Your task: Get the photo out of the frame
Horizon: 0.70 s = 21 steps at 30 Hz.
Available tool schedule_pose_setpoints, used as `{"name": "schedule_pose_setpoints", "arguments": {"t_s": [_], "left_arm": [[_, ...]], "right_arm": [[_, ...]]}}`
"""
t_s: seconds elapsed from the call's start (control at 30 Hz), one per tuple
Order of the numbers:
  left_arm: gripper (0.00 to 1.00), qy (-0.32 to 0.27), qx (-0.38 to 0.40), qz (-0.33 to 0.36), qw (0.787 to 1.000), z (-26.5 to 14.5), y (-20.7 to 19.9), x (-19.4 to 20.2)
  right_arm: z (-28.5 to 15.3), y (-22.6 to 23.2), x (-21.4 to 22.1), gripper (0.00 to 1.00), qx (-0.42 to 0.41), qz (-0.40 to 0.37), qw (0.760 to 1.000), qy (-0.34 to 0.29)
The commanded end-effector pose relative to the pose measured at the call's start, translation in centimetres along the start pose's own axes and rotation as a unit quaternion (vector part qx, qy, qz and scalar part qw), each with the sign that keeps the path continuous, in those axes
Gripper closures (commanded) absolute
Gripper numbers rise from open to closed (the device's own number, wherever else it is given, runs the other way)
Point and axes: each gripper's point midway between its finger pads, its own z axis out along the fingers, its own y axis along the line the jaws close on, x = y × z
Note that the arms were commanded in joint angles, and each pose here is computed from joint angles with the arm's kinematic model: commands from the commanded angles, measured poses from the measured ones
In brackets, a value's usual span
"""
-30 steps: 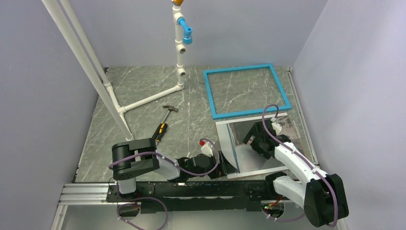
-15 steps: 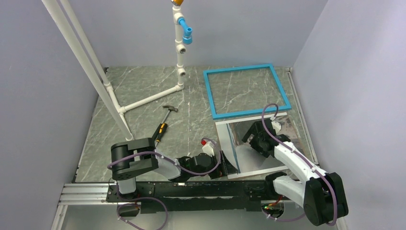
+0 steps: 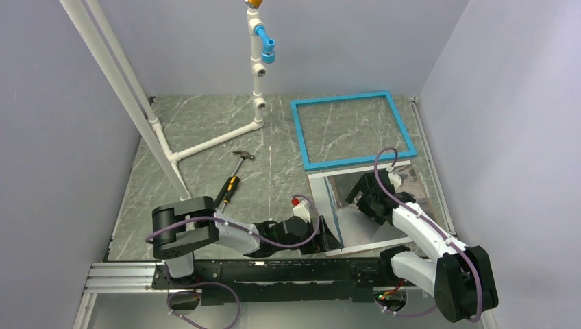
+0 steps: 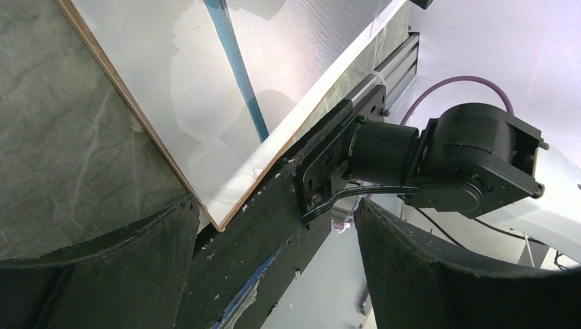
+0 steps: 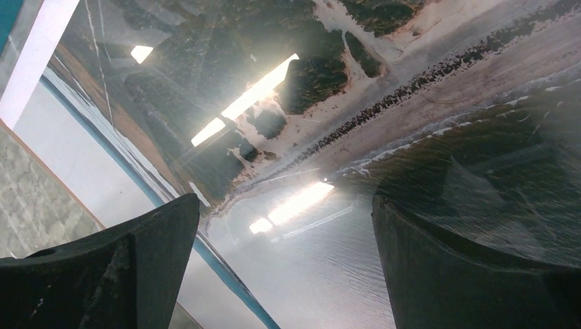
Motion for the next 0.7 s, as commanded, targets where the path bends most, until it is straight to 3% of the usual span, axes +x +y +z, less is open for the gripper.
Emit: {"name": "schedule_pose_setpoints", "arguments": {"t_s": [0.0,0.4,0.67], "left_arm": [[0.13,-0.018,0.066,0.015,0.998,-0.4,-5.2,-1.2],[0.15,-0.039,0.134,0.016,0.99,-1.5,-7.6,-1.9],[0.16,-0.037,0.135,0.031,0.99,-1.9,-8.7,-2.1]], "right_arm": [[0.8,-0.9,2.9,0.03,0.005,0.003,0.998,0.055],[0.6,-0.7,2.7,0.03,-0.001,0.001,0.999,0.053],[0.6,-0.7,2.7,0.03,0.0,0.0,0.998,0.055]]}}
